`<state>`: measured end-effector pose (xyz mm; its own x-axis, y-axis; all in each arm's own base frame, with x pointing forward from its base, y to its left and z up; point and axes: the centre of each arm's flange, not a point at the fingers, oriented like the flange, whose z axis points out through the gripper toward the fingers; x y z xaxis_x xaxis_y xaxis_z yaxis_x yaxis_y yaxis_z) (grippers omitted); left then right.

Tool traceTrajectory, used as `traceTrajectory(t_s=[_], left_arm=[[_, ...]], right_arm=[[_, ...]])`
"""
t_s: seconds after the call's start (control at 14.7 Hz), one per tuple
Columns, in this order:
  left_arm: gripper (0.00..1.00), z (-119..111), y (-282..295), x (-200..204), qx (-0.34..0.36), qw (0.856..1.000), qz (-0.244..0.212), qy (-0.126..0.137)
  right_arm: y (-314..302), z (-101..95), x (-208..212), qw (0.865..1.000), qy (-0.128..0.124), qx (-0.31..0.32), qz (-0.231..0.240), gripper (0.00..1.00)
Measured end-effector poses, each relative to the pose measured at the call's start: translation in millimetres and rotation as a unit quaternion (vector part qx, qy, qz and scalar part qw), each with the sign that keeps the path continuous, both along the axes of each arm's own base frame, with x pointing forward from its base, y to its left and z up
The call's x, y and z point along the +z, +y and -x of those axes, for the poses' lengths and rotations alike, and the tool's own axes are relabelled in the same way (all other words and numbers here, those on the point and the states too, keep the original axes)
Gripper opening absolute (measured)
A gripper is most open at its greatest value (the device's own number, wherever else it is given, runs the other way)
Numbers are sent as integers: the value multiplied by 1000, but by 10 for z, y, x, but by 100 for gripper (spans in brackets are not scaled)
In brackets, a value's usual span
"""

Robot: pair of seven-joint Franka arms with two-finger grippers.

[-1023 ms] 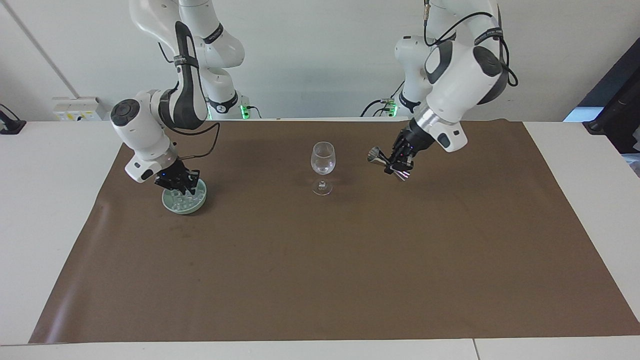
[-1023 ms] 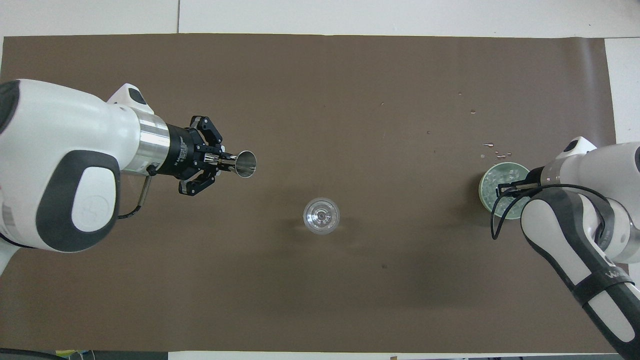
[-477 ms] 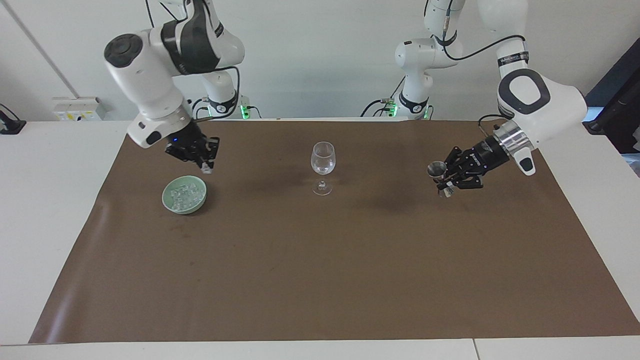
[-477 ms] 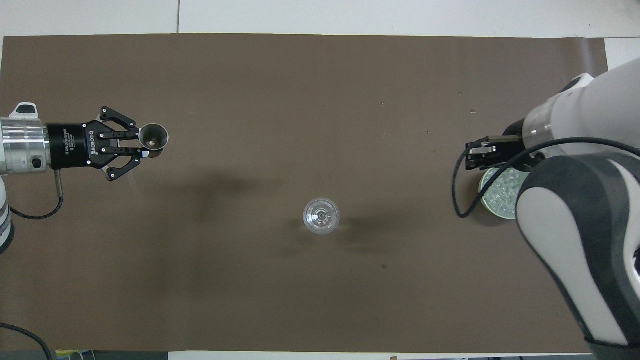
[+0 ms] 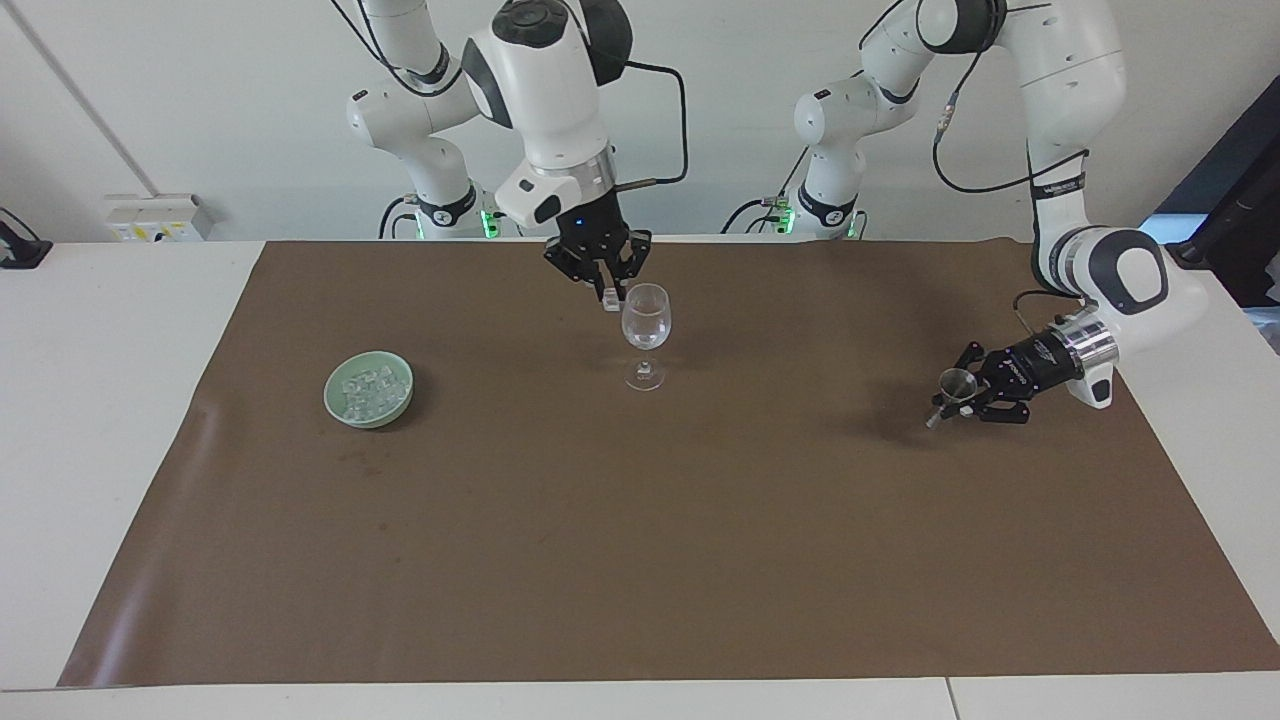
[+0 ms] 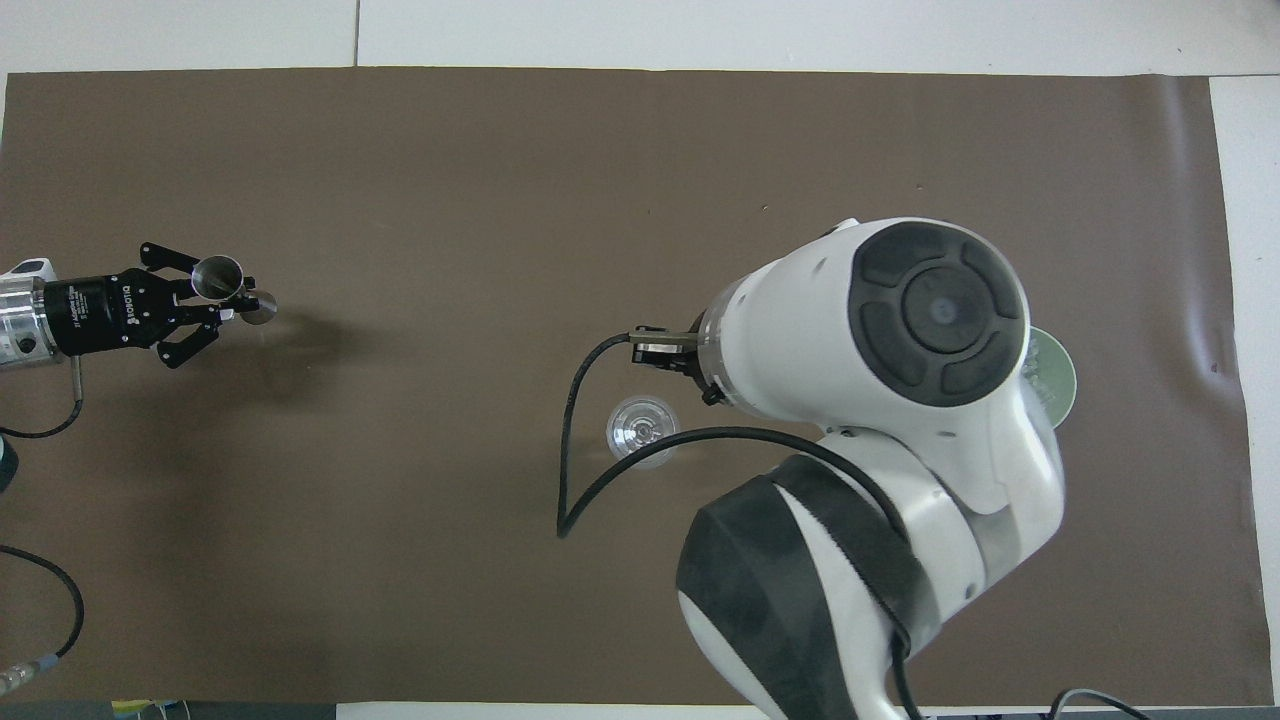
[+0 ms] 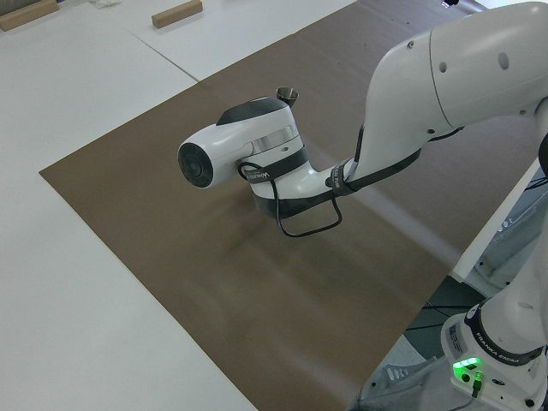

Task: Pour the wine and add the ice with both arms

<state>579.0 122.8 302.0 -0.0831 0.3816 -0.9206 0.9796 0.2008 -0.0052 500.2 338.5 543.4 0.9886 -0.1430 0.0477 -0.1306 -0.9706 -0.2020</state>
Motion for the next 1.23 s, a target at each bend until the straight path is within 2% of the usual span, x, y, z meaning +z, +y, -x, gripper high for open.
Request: traceTrajectory(t_s=[0.27,0.68,0.89,1.16,1.23], left_arm=[[21,-3,222,-308,40,998,41,3],[21,196,419,-671,56,995,78,4],[21,319,406,-791,45,996,74,-26],[21,396,414,-852,45,995,75,-38],[27,395,416,-848,45,995,74,-39]], right_arm=[[410,180,-296,1000,1,-1,-5,22],[393,328,-404,999,38,2,20,22],[375,352,-413,999,43,-3,23,22],[336,403,-511,998,53,-6,30,23],[329,415,-522,998,54,-6,31,31]])
